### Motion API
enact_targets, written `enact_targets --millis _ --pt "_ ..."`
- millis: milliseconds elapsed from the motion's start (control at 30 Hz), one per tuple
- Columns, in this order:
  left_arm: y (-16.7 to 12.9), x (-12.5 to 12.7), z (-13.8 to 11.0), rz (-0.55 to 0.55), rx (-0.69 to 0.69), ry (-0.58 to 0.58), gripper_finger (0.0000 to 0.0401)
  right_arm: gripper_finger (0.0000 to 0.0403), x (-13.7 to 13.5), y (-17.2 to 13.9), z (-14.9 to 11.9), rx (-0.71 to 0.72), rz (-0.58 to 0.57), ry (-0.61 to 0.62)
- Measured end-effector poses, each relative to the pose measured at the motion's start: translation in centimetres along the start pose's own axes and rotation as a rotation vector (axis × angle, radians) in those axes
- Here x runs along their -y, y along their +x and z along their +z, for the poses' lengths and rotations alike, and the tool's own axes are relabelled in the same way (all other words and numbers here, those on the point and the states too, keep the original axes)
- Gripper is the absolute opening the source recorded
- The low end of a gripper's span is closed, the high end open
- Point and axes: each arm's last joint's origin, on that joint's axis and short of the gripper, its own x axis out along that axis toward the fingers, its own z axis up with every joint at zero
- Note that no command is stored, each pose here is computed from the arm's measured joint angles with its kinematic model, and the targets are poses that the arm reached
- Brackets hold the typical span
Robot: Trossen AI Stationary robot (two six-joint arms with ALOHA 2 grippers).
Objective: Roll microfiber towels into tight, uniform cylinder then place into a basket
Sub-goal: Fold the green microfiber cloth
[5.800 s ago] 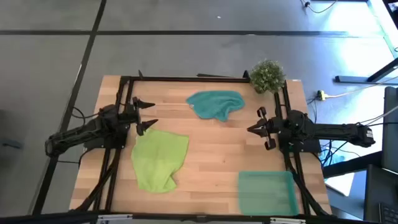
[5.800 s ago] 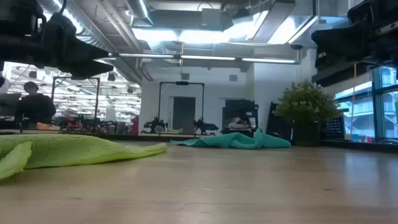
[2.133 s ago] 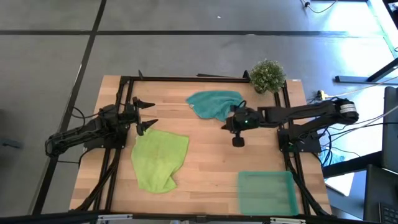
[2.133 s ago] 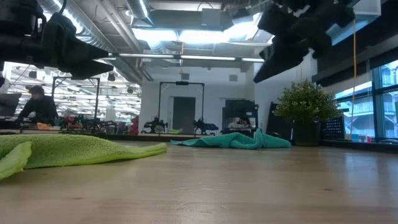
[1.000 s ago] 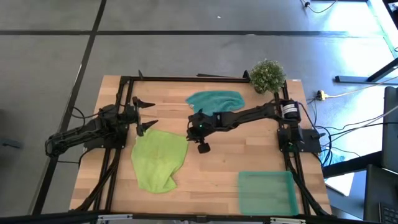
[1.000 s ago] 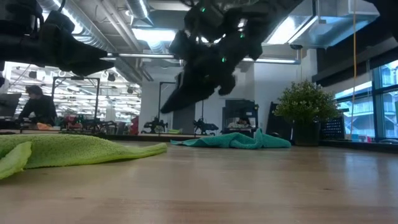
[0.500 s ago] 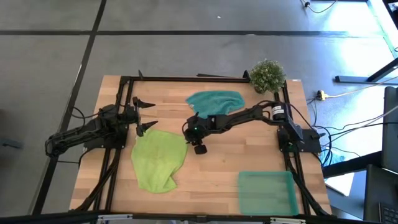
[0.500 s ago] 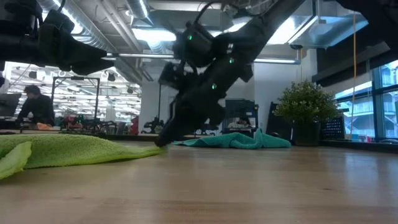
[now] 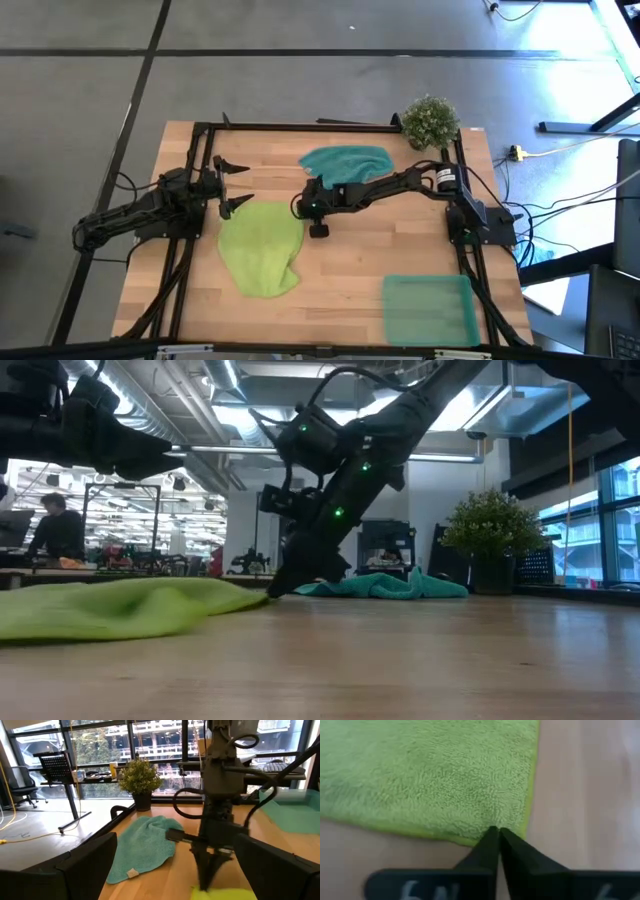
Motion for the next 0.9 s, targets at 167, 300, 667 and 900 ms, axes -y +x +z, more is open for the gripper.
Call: enact_targets --millis 167,300,667,900 --pt "0.0 0.0 0.0 0.0 0.0 -0.001 0.0395 0.0008 1.5 0.0 -0.9 -0.091 -0.13 0.021" --pt "0.0 0.0 0.0 0.0 0.0 -0.008 0.0395 0.0006 2.6 0.2 -1.4 -0.114 -0.149 0.036" --pt "0.0 0.0 0.0 0.001 0.001 -0.002 0.0395 0.0016 3.2 -1.6 1.1 -0.171 -0.138 0.012" --pt "-0.1 -0.1 0.3 0.015 0.01 0.051 0.0395 0.0016 2.2 -5.6 3.7 -0.087 -0.137 -0.018"
